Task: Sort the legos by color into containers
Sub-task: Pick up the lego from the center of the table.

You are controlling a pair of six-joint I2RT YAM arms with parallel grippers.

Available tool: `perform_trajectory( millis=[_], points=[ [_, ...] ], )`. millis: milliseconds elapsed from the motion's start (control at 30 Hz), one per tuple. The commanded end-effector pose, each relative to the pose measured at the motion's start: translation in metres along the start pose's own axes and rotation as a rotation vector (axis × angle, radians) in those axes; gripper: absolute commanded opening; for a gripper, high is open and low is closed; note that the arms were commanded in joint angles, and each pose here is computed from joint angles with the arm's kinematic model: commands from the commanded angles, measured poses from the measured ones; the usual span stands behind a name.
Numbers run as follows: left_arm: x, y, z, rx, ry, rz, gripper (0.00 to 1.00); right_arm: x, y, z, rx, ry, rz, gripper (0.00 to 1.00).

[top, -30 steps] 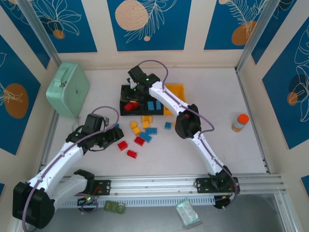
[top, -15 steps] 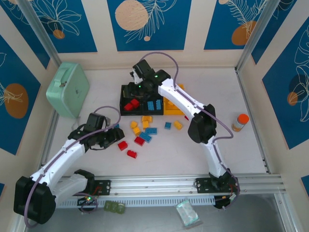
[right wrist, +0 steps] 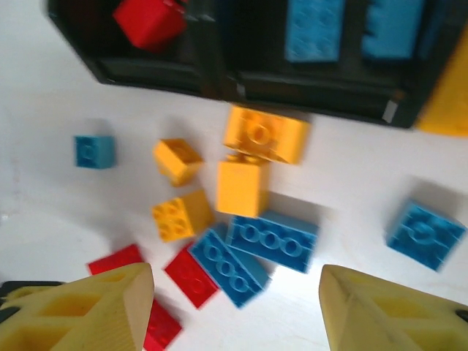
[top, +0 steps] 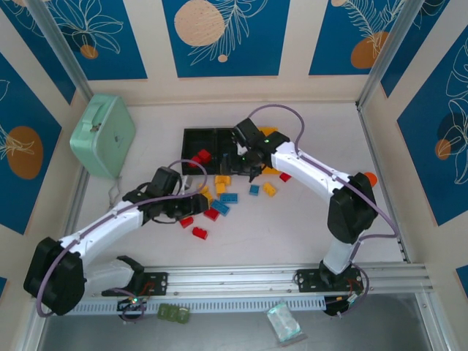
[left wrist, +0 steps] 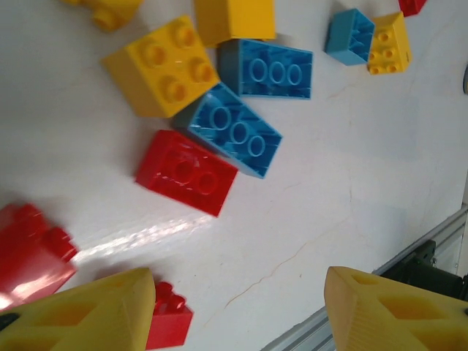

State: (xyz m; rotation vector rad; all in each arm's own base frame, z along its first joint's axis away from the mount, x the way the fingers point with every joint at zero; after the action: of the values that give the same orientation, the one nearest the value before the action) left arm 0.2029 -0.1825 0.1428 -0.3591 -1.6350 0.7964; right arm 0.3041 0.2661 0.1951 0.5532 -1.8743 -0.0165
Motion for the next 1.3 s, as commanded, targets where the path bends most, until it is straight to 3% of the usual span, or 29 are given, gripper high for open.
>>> perform_trajectory(
  millis=[0,367,667,767,1033,1267],
  points=[
    [-0.004,-0.027,-0.003,-0.085,0.003,0.074,0.63,-0.004,-0.019,0.015,-0.069,0.011,0.088,0.65],
    [-0.022,-0.034,0.007,-0.128,0.035,0.036,0.63,-0.041,-0.051,0.046,-0.183,0.118,0.237,0.74],
    [-0.023,-0.030,0.008,-0.127,0.029,0.015,0.62,-0.072,-0.068,0.047,-0.244,0.183,0.303,0.71],
    [-0.025,-0.028,0.008,-0.124,0.033,0.005,0.62,-0.080,-0.070,0.044,-0.250,0.189,0.304,0.66],
    [-0.026,-0.025,0.009,-0.118,0.035,-0.004,0.62,-0.087,-0.070,0.041,-0.242,0.200,0.290,0.37],
    [-0.025,-0.026,0.008,-0.120,0.027,-0.008,0.61,-0.063,-0.054,0.043,-0.201,0.167,0.268,0.30]
  ],
)
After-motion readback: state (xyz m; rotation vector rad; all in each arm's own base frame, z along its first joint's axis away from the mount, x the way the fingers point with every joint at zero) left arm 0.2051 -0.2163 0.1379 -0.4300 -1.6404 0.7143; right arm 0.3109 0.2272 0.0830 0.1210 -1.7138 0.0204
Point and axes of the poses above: each hand's point on the last joint's axis, 136 mm out from that joint toward the fingers, its own x axis back along the fingers, its own y axis along the line the jaws close on, z = x × y, the point moved 5 cm from there along x, back along the fingers, and after that the axes turned 14 degrees about x, right-handed, at the moved point
